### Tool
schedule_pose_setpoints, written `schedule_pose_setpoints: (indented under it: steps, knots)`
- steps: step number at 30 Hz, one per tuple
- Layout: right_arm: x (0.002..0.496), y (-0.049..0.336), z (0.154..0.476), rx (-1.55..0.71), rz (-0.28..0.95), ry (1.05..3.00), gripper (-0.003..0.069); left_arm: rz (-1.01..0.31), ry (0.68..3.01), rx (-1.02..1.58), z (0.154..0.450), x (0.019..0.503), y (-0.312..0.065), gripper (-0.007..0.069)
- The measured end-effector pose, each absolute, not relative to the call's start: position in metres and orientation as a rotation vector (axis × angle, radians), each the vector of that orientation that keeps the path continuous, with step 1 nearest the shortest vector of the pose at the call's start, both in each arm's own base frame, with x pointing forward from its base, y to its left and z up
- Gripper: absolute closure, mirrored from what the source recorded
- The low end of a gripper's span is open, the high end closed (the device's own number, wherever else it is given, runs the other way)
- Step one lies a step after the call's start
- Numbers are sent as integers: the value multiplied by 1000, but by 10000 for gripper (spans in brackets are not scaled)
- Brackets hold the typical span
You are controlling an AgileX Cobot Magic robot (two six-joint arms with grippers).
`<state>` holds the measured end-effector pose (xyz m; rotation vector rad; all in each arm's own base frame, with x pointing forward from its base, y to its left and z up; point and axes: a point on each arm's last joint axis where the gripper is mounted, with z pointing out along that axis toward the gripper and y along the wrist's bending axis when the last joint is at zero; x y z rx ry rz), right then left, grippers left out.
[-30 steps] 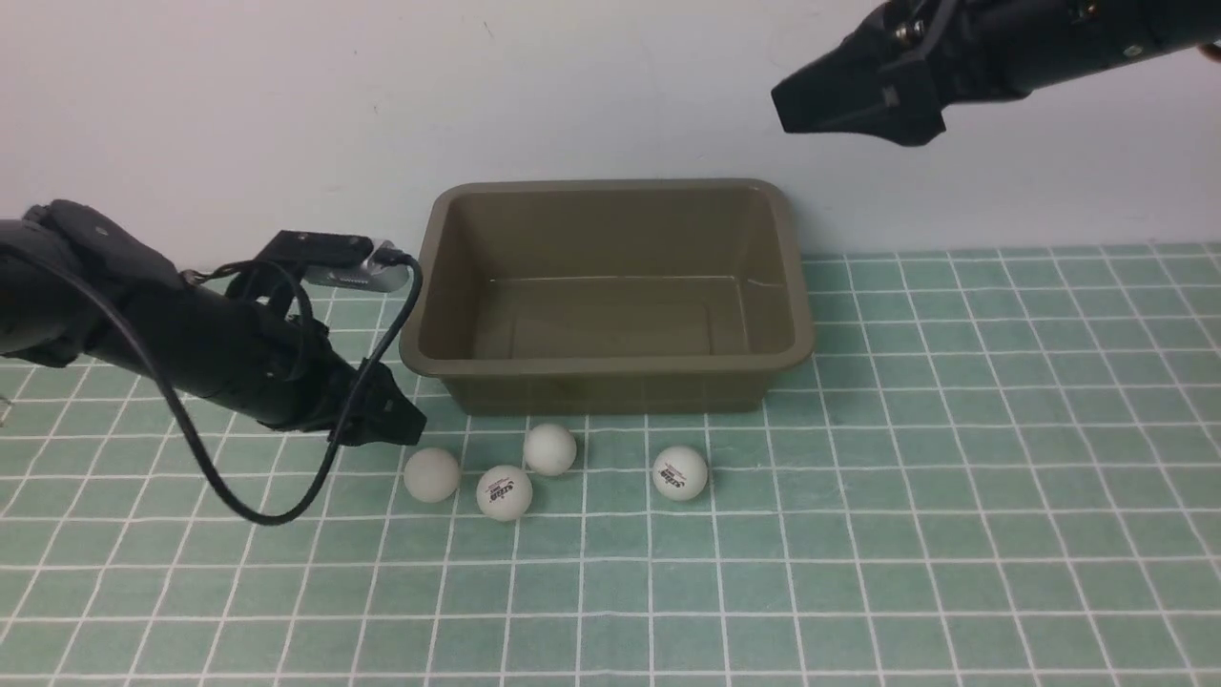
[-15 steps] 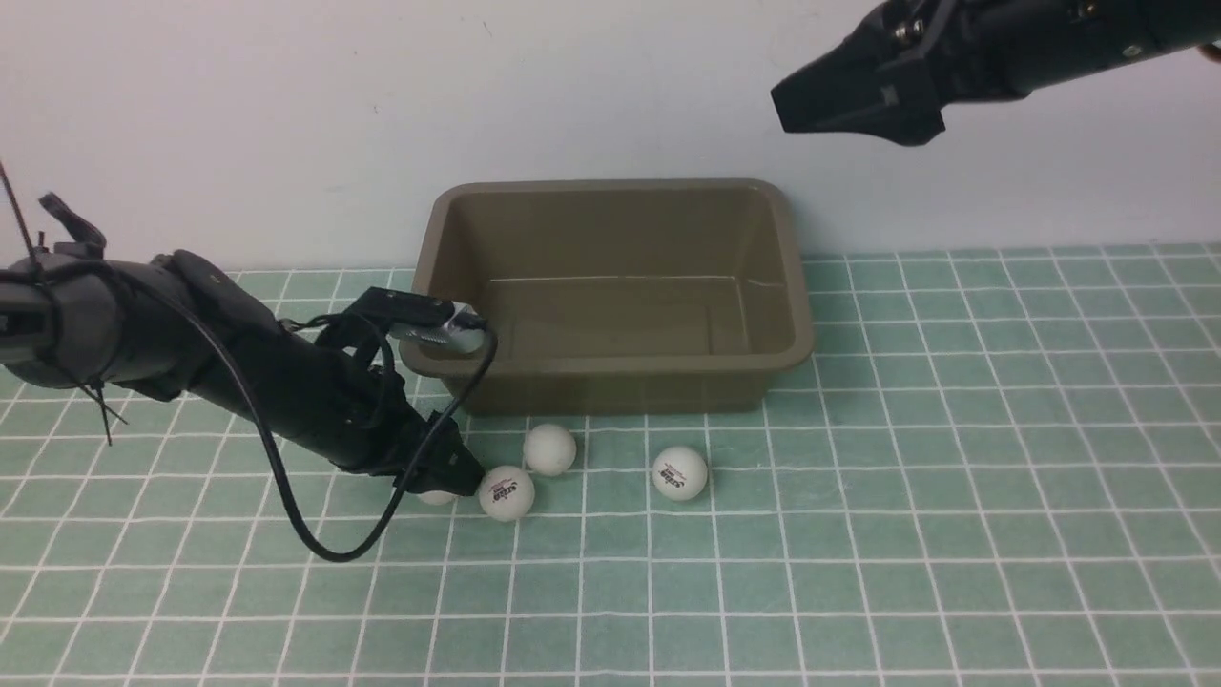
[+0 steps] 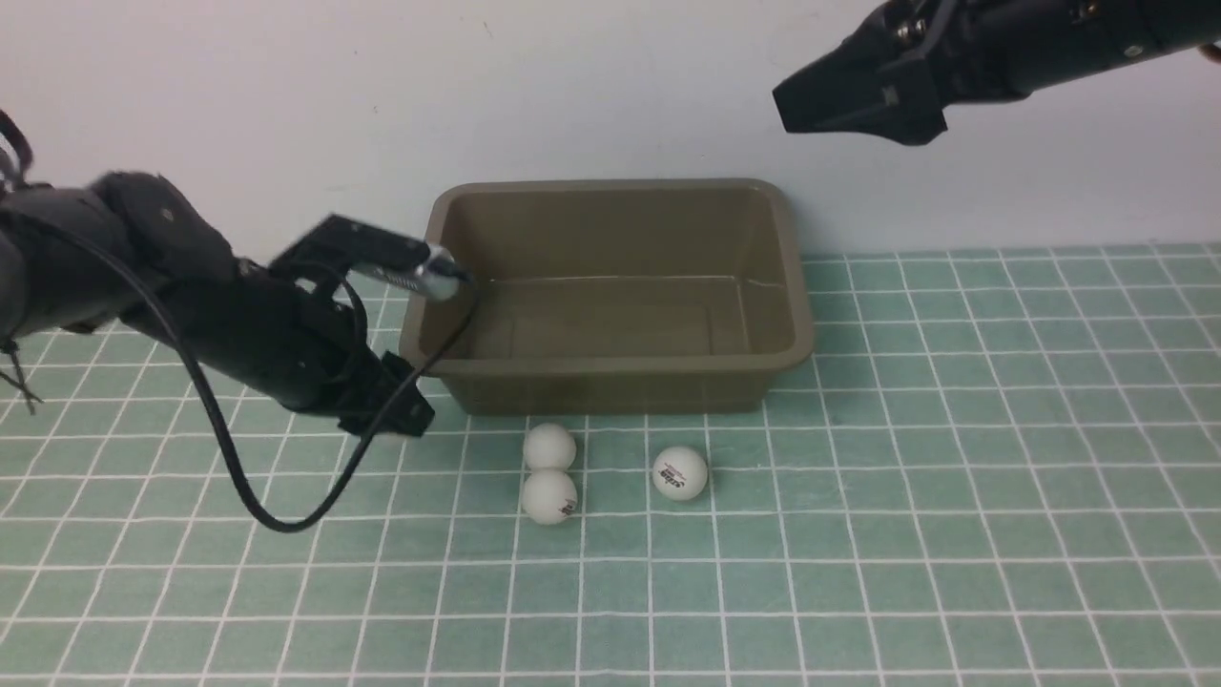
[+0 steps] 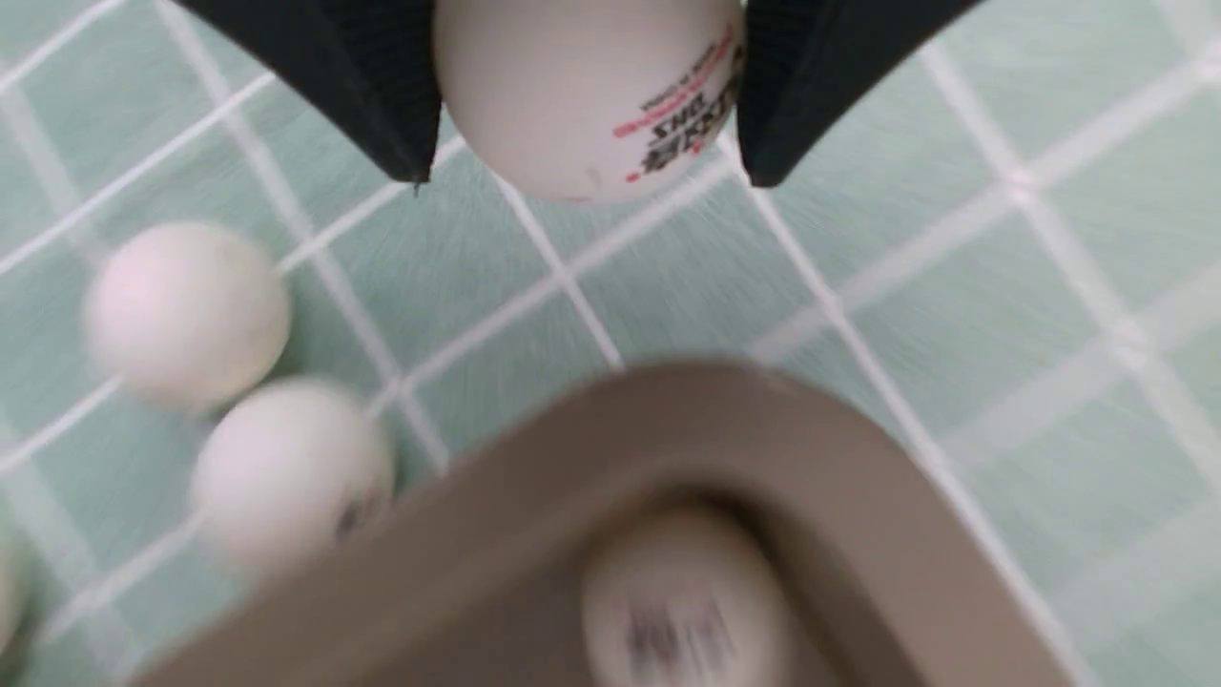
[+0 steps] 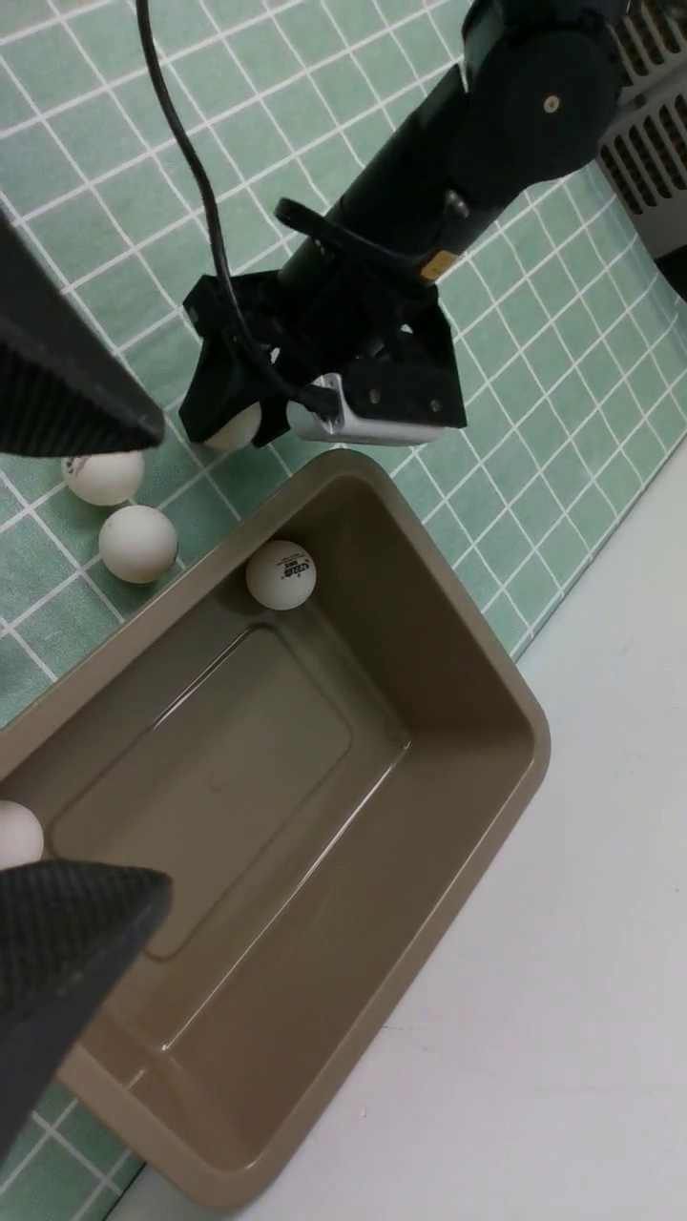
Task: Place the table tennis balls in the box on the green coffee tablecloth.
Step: 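Drop the ball into the bin, then reach for and grasp a ping pong ball on the table beside the basket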
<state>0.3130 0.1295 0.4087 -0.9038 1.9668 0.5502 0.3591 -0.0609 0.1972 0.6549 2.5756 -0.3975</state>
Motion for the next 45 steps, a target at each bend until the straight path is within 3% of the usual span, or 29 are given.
schedule_pose_setpoints:
  steps: [6,10,13,20,23,27,31,37,41,45]
  knots:
    - [313,129,408,-911,532,1970,164,-391,2375,585,271,354,-63,272]
    - [314,128,408,-915,524,1972,164,-461,2250,541,292,370,-69,272]
    - [314,128,408,-915,523,1972,164,-512,2198,540,289,387,-74,272]
    - [314,128,408,-915,521,1972,165,-558,2242,668,234,431,-83,272]
    - [314,128,408,-914,521,1971,165,-579,2257,699,226,435,-85,256]
    - [314,128,408,-914,521,1971,165,-587,2226,708,242,436,-86,164]
    - [314,128,408,-912,520,1970,165,-586,2215,705,282,423,-85,146]
    - [314,128,408,-911,519,1969,165,-509,2337,636,335,383,-74,220]
    - [314,128,408,-907,517,1967,165,-423,2471,534,362,350,-62,347]
    - [315,128,408,-902,513,1963,165,-450,2528,508,381,323,-60,467]
